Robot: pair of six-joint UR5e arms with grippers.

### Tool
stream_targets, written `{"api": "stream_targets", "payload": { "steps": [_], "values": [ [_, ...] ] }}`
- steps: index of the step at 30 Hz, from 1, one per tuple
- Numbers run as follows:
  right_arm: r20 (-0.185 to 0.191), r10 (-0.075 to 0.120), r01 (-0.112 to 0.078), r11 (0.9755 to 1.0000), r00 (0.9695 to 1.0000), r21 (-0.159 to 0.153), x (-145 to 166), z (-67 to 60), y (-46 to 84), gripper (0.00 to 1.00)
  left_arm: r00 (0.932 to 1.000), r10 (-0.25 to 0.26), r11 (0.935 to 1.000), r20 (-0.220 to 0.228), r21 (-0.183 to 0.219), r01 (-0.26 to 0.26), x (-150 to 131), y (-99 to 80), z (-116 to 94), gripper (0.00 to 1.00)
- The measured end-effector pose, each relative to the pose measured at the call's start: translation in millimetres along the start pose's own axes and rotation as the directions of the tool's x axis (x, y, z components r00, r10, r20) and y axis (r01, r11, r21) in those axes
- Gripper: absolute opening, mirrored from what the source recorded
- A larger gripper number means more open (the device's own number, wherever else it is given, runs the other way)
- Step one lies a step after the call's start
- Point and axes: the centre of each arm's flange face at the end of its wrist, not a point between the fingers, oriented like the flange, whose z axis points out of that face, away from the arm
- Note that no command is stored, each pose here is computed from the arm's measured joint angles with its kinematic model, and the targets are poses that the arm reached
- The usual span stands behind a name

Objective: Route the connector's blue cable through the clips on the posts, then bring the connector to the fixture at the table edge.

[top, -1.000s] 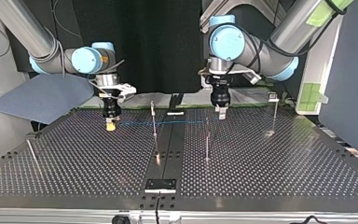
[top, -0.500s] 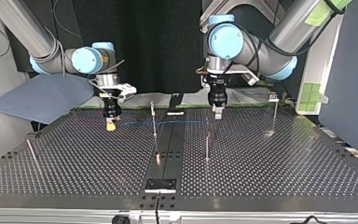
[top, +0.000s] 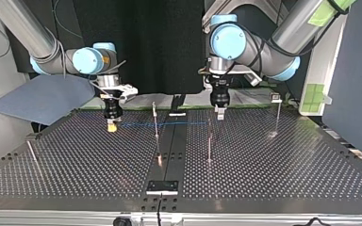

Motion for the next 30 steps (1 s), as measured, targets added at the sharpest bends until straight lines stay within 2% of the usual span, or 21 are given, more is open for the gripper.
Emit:
{"api": "stream_targets", "payload": {
  "steps": [20, 24, 30],
  "values": [
    [0.001, 0.008, -0.008, 1.0000, 1.0000, -0.001, -1, 0.2, 0.8, 0.00, 1.0000, 0.008, 0.9999, 0.000, 0.007, -0.008, 1, -1.9, -1, 1.00],
    [0.002, 0.009, -0.009, 1.0000, 1.0000, -0.002, -1, 0.1, 1.0, 0.00, 0.9995, 0.032, 0.9992, 0.000, 0.026, -0.032, 5, -9.7, -1, 1.00],
    [0.006, 0.009, -0.009, 1.0000, 0.9999, -0.002, -2, -0.3, 1.1, 0.00, 0.9983, 0.058, 0.9974, -0.010, 0.043, -0.057, 13, -32.8, 0, 1.00]
  ]
}}
